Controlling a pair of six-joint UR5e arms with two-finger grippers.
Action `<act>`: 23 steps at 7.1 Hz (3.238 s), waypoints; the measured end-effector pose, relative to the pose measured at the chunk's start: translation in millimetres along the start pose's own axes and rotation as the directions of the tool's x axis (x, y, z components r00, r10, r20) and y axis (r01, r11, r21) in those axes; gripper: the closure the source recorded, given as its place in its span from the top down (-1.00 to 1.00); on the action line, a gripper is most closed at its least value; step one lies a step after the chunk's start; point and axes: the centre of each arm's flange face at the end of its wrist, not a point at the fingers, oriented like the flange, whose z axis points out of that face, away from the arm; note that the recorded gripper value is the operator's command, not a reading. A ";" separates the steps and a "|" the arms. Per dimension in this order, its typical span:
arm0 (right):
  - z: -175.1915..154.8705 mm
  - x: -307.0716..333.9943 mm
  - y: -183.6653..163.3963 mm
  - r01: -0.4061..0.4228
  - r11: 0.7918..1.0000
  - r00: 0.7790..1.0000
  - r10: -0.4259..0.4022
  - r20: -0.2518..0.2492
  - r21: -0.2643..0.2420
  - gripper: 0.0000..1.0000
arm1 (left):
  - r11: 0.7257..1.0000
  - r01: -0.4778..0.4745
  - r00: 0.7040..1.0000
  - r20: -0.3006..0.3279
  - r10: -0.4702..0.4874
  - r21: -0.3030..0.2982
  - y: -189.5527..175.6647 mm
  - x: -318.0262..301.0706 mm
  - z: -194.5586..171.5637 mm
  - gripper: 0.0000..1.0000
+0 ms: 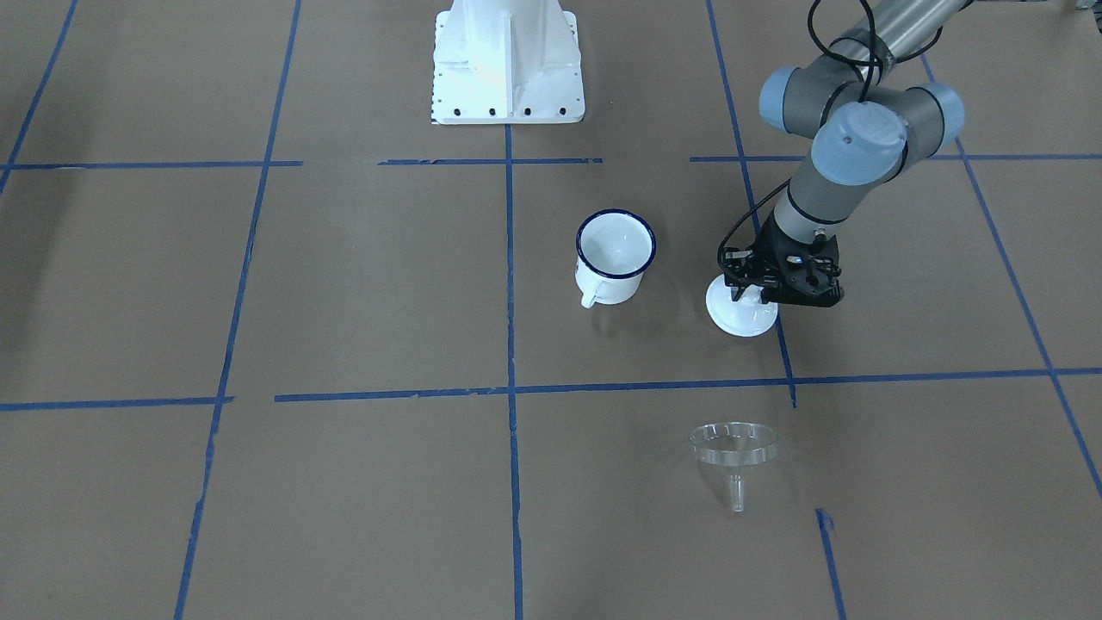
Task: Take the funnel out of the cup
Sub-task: 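Lower the left gripper and close it on the lid knob, then lift the lid and carry it over the white mug, then lower the lid onto the mug and open the left gripper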
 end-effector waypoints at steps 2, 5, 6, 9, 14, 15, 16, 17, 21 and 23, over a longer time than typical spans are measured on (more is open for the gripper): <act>0.0 0.0 0.2 0.000 1.000 1.000 0.000 0.000 0.000 1.00 | 1.000 -0.002 1.000 -0.003 0.002 0.000 0.7 1.9 -2.6 -1.00; 0.2 0.2 0.2 0.000 1.000 1.000 0.000 0.000 0.000 1.00 | 1.000 0.016 0.999 0.039 -0.015 -0.023 8.6 26.7 -58.8 -1.00; 0.2 0.1 0.2 0.000 1.000 1.000 0.000 0.000 0.000 1.00 | 0.999 0.035 0.998 0.061 -0.033 -0.029 9.5 38.3 -90.3 -1.00; 0.1 0.0 0.2 0.000 1.000 1.000 0.000 0.000 0.000 1.00 | 0.997 0.071 0.996 0.065 -0.068 -0.042 2.9 84.7 -161.1 -1.00; -0.3 -0.3 0.1 0.001 1.000 1.000 -0.001 0.000 0.001 1.00 | 0.970 0.200 0.980 0.025 -0.198 -0.142 16.4 185.5 -141.7 -1.00; -0.4 -0.3 0.0 0.001 1.000 1.000 -0.001 0.000 0.001 1.00 | 0.967 0.206 0.979 0.027 -0.204 -0.147 16.2 196.7 -132.1 -1.00; -0.2 -0.2 -0.1 0.000 1.000 1.000 0.000 0.000 0.000 1.00 | 0.968 0.207 0.978 0.024 -0.205 -0.140 11.8 201.5 -122.0 -1.00; -0.1 -0.1 0.0 0.000 1.000 1.000 0.000 0.000 0.000 1.00 | 0.970 0.205 0.979 0.019 -0.204 -0.132 6.9 203.1 -113.5 -1.00; -0.1 -0.1 0.1 0.000 1.000 1.000 0.000 0.000 0.000 1.00 | 0.972 0.200 0.980 0.008 -0.200 -0.124 1.6 200.6 -96.0 -1.00; 0.0 0.0 0.1 0.000 1.000 1.000 0.000 0.000 0.000 1.00 | 0.972 0.200 0.980 0.008 -0.200 -0.124 2.0 200.1 -95.2 -1.00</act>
